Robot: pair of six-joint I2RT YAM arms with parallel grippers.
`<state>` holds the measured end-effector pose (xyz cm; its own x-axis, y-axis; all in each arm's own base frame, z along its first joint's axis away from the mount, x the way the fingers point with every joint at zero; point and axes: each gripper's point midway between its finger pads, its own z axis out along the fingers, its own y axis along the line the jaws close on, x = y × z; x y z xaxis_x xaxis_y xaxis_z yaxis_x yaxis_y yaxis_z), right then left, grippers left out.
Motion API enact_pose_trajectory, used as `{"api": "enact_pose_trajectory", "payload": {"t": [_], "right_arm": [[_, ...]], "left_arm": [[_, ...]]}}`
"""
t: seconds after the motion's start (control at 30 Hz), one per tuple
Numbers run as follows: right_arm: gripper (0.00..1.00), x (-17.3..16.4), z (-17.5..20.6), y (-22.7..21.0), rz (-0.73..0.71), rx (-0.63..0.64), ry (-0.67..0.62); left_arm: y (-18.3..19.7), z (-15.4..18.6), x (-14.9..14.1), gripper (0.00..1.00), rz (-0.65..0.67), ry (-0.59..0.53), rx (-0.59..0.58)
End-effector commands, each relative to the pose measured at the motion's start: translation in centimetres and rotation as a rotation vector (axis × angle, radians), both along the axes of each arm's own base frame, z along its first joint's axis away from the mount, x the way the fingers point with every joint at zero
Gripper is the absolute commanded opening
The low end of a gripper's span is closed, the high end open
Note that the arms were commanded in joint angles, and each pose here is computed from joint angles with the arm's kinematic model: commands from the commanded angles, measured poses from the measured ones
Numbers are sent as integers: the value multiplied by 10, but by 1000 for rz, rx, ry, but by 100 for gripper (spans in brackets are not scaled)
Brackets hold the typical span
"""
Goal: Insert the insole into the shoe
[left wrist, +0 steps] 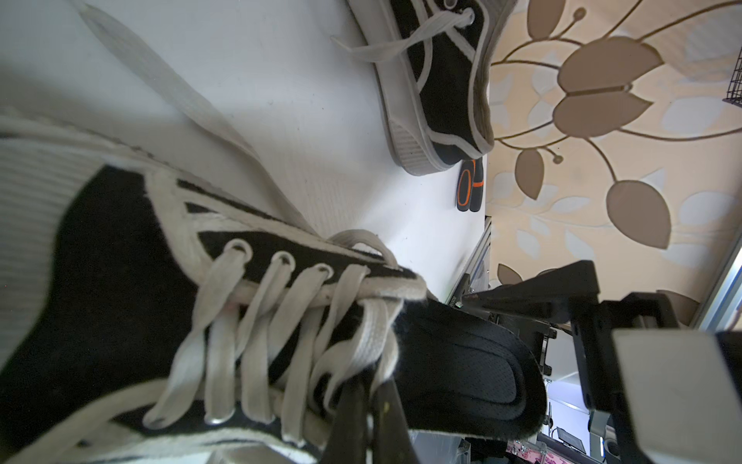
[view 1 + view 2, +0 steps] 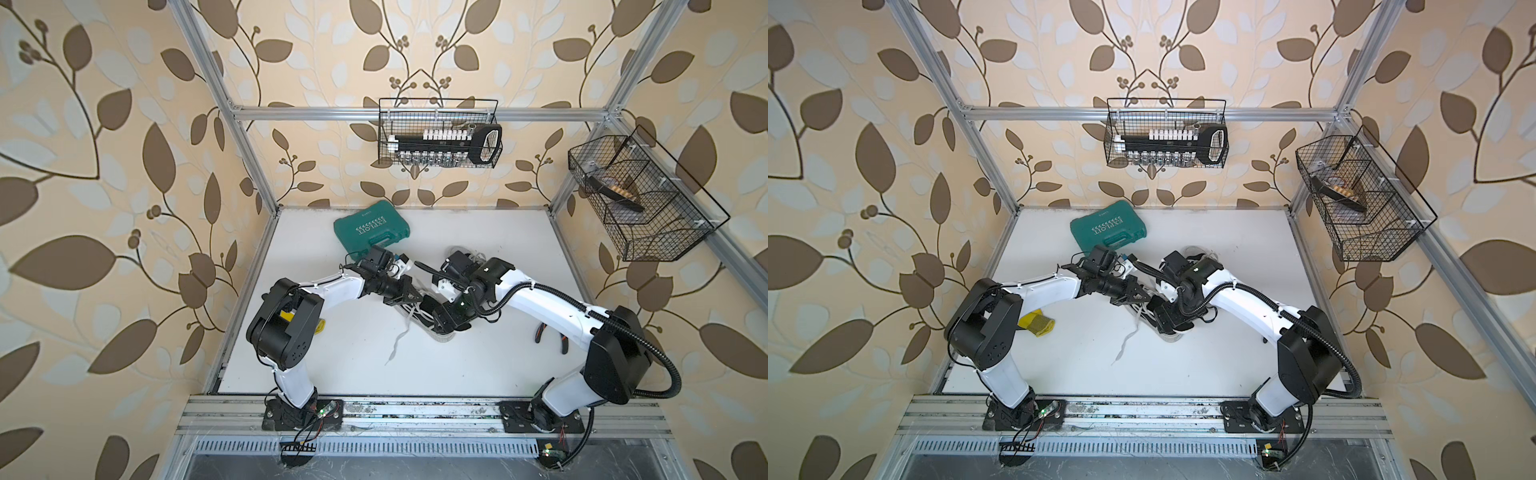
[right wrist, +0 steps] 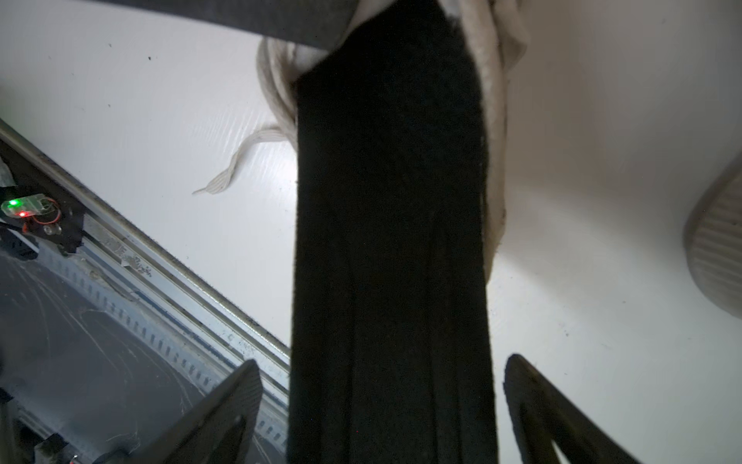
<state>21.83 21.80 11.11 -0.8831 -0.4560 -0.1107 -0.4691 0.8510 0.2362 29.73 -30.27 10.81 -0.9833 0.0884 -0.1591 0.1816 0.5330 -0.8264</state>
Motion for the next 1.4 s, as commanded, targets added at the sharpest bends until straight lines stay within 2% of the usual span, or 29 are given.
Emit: {"api": "enact_pose_trajectory", "payload": {"t": [0.0,0.2,0.4,0.73,0.97,1.13,1.3,1.37], "right_arm": [[90,-15,-9,1,-3,-16,105],[76,-8,-8,13,10,2,98],[50,2,4,16,39,-19,20],[29,10,8,15,88,-63,-92],[24,21,7,24,158,-40,-142],[18,34,6,32,208,-7,-208],[16,49,3,33,248,-34,-239],[17,50,5,28,237,-72,-211]], "left_arm": [[-7,30,2,0,-25,-81,-37],[-8,29,1,0,-27,-82,-32],[-8,30,0,0,-28,-81,-32],[-9,38,0,0,-32,-88,-48],[-13,46,-1,0,-50,-103,-92],[-22,42,0,0,-63,-66,-166],[-21,40,0,0,-72,-62,-151],[-19,36,0,0,-72,-59,-123]]}}
